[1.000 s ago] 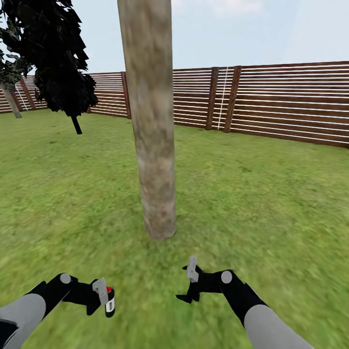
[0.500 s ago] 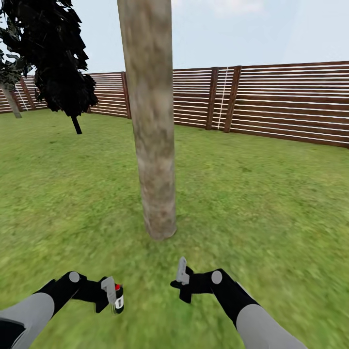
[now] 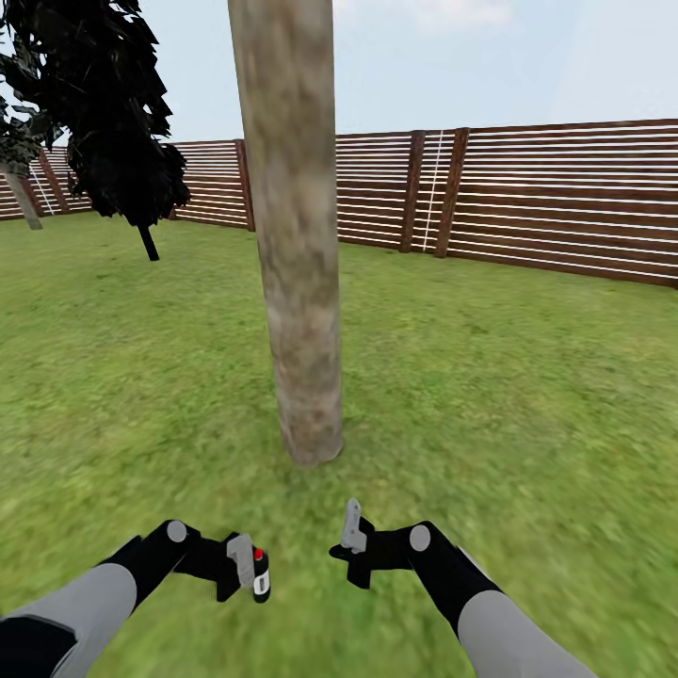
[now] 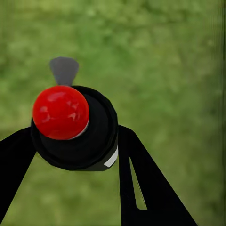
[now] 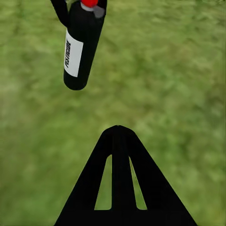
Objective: In the garden, pick up the pesticide atomizer on the floor and spray pesticide onto both trees until each tree trunk is fully covered.
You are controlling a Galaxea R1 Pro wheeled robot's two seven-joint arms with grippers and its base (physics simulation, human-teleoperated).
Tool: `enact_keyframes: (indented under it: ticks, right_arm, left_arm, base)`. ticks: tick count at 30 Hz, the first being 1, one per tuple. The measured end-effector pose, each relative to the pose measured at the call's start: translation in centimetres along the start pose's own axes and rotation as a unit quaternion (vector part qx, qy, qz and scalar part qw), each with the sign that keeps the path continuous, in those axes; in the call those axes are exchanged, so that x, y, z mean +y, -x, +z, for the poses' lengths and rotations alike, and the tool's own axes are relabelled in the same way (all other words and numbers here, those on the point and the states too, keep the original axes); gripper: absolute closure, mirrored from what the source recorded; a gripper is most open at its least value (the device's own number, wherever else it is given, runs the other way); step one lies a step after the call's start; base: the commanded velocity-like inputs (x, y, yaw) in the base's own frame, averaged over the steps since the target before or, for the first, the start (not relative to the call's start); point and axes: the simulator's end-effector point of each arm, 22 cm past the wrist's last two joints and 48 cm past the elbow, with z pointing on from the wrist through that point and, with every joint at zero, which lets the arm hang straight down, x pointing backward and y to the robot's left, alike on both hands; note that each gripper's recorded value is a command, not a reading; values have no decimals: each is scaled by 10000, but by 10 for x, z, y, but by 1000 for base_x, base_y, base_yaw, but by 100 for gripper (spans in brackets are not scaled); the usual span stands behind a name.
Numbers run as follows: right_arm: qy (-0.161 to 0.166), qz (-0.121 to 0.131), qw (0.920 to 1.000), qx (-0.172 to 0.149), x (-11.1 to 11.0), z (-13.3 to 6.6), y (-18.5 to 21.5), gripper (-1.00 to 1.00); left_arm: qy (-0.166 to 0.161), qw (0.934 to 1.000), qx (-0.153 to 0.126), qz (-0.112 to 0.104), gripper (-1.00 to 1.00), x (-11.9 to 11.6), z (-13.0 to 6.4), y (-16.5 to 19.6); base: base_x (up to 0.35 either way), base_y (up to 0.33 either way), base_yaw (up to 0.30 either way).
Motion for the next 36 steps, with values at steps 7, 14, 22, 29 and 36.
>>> enact_keyframes:
  ticks: [7,14,22,29,36]
  right_arm:
    - [3,-14,10000,-30,0,1,4,100]
    - [23,-17,10000,-68,2,4,9,100]
    - [21,-17,10000,-67,2,4,9,100]
    - [19,-16,10000,-67,2,4,9,100]
    - [17,-17,10000,-67,2,4,9,100]
  left_arm:
    - [-260,9992,-252,175,100,-25,30,45]
    - [-324,9986,-355,226,100,-32,38,60]
    - [-328,9975,-510,368,100,-34,43,81]
    - [-550,9957,-357,655,100,-50,52,83]
    - [-572,9952,-386,693,100,-53,55,88]
  base:
    - [0,0,0]
    - [0,0,0]
    - [0,0,0]
    - [0,0,0]
    - [0,0,0]
